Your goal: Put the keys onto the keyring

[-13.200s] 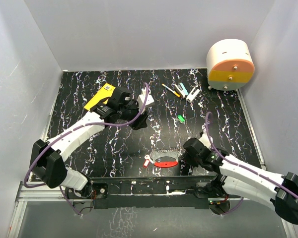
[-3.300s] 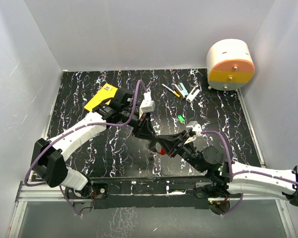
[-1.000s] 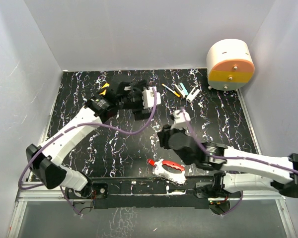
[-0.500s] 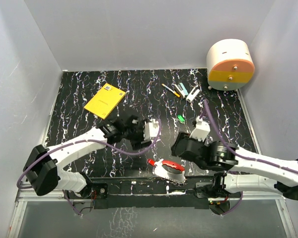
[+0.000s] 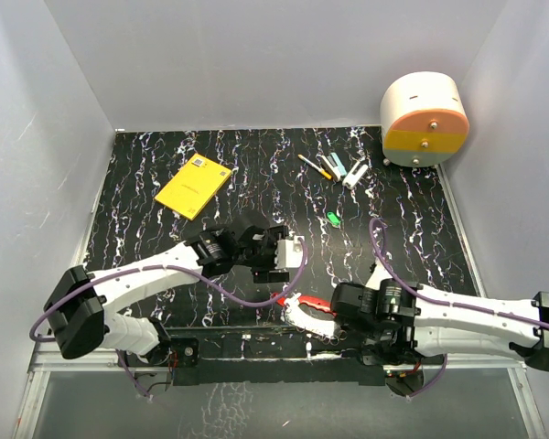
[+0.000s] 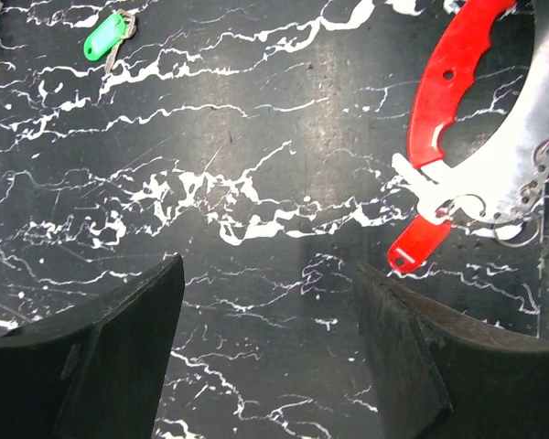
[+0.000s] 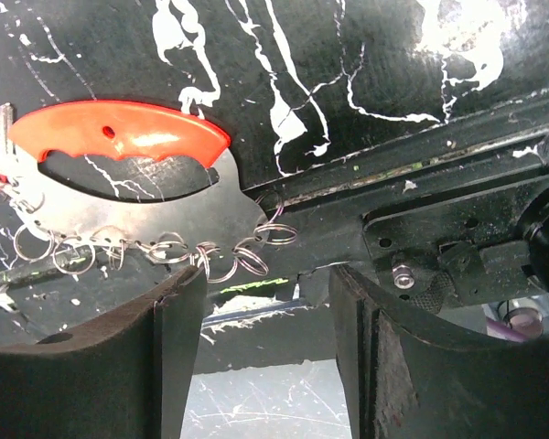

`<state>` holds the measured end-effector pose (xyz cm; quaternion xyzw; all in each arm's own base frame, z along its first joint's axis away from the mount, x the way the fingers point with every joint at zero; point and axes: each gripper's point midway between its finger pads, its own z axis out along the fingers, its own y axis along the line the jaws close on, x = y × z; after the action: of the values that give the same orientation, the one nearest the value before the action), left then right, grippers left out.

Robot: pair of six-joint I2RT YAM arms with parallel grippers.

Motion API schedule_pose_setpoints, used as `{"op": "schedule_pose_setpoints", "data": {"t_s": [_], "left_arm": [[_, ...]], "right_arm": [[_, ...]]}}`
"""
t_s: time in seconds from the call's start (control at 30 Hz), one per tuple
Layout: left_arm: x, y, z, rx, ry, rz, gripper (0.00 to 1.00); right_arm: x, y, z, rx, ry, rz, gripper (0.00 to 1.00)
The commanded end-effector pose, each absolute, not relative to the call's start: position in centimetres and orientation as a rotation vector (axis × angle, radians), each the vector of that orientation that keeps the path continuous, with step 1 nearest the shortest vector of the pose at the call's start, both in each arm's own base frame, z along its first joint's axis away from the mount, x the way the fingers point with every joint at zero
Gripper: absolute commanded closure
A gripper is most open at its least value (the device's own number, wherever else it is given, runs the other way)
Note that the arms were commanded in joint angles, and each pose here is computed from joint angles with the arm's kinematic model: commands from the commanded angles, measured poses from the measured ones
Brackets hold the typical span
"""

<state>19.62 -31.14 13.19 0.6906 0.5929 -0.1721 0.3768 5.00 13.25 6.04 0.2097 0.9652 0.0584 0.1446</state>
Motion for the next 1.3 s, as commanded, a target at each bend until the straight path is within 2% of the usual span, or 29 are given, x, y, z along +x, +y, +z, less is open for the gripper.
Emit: {"op": "schedule_pose_setpoints", "data": {"t_s": [0.0, 0.23, 0.63, 0.83, 1.03, 1.1, 1.27], "left_arm": [[19.9, -29.7, 14.6, 1.780, 1.469, -0.358, 0.27], [19.4, -28.8, 15.7, 1.759, 1.466, -0.356, 0.27], [18.9, -27.9, 16.0, 1.761, 1.411, -0.332, 0.26], [19.0, -27.7, 15.9, 1.747, 1.422, -0.319, 0.26], [19.2, -27.0, 15.1, 1.758, 1.418, -0.283, 0.26], [19.4, -27.1, 15.1, 1.750, 1.415, -0.275, 0.26], [19.7, -26.9, 14.7, 1.751, 1.427, -0.249, 0.26]], "right_arm": [[4.9, 13.9, 5.9, 0.755, 2.774, 0.131, 0.40], [4.5, 14.7, 4.4, 0.788, 2.815, -0.059, 0.34], [5.5, 16.6, 2.3, 0.833, 2.778, 0.024, 0.41], [5.5, 16.1, 1.4, 0.846, 2.766, 0.043, 0.55], [5.7, 16.2, 1.1, 0.824, 2.763, 0.018, 0.85], [6.0, 16.6, 0.9, 0.811, 2.757, 0.023, 0.92], [8.6, 19.0, 2.6, 0.734, 2.670, 0.056, 0.92]]}}
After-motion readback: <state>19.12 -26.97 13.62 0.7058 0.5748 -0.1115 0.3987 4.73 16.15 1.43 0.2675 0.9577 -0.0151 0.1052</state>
